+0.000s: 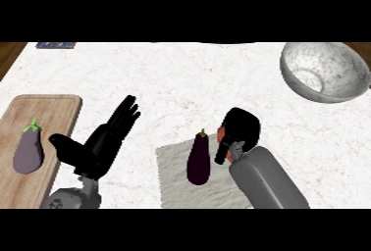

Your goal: Pick the sweet potato from the placemat and place it in the bowl

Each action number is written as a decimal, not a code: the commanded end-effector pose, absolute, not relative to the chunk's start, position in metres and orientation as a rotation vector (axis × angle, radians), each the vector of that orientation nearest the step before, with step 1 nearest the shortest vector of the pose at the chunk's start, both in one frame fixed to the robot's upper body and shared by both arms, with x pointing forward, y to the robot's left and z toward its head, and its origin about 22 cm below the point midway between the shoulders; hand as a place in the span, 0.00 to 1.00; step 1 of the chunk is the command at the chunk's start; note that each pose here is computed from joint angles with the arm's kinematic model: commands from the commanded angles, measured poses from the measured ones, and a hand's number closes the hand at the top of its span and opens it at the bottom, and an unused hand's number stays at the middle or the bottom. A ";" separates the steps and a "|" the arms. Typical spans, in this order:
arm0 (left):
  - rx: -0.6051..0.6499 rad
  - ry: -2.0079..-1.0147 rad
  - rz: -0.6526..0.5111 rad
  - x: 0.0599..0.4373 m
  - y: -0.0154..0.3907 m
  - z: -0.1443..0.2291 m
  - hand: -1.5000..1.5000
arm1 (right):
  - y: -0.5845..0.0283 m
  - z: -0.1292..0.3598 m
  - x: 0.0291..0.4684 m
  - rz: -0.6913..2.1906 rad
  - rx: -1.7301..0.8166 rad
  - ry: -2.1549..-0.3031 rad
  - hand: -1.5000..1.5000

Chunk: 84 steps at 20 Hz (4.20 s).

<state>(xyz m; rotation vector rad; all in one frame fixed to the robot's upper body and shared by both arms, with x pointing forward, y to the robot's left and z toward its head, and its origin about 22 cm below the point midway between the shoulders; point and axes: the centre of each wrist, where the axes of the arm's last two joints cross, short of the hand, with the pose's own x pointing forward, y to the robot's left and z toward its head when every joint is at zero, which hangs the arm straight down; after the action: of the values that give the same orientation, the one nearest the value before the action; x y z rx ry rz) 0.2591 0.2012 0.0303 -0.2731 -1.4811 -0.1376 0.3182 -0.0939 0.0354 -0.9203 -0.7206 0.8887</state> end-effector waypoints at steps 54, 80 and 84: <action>-0.307 -1.500 -0.145 0.259 0.178 0.030 0.50 | -0.310 0.187 0.448 0.393 -1.630 -0.873 1.00; -0.281 -1.485 -0.122 0.264 0.194 0.028 0.50 | -0.339 0.170 0.441 -0.363 -1.309 -1.550 0.00; -0.229 -1.465 -0.103 0.260 0.219 0.022 0.50 | -0.310 0.154 0.430 -0.373 -1.202 -1.728 0.00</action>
<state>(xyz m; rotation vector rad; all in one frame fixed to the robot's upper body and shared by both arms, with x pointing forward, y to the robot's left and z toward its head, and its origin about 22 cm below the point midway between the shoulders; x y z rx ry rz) 0.2650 0.2098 0.0291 -0.2696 -1.4777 -0.1209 0.4374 -0.3302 0.1541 -1.2665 -1.5609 -0.3139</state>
